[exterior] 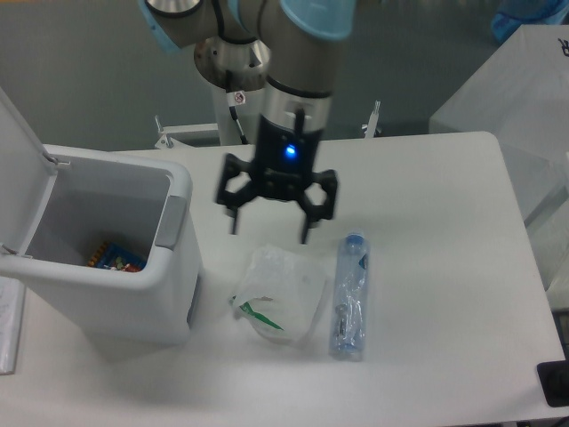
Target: Open the trash can
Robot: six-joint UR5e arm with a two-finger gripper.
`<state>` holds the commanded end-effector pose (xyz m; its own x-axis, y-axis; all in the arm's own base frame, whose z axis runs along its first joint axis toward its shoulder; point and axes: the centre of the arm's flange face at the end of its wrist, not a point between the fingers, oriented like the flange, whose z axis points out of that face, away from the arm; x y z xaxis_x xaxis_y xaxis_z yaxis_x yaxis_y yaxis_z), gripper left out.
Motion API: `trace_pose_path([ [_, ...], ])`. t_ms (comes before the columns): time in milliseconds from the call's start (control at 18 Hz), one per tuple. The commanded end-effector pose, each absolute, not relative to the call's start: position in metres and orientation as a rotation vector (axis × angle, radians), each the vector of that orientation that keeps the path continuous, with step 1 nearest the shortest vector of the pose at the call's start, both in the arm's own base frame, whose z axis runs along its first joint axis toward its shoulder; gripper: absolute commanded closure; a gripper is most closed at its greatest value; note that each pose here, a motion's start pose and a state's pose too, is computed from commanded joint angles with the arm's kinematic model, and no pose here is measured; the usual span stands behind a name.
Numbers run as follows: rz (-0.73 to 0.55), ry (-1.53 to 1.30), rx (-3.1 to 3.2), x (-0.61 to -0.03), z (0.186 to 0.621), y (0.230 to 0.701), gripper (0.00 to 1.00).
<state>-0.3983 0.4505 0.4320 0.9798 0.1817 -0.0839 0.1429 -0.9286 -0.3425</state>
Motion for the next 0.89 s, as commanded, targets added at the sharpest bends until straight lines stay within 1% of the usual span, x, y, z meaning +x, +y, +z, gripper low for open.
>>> trace_pose_path([
  [167, 0.183, -0.223, -2.813, -0.457, 0.412, 0.421, 0.0],
  [333, 0.209, -0.234, -2.814, -0.498, 0.409, 0.412, 0.0],
  [556, 0.205, -0.25, -2.825, -0.539, 0.388, 0.416, 0.0],
  [611, 0.205, -0.226, -2.832, -0.546, 0.381, 0.414, 0.0],
  [722, 0.207, -0.12, -2.862, -0.574, 0.362, 0.392, 0.0],
  [889, 0.232, 0.101, -2.922, -0.582, 0.347, 0.377, 0.0],
])
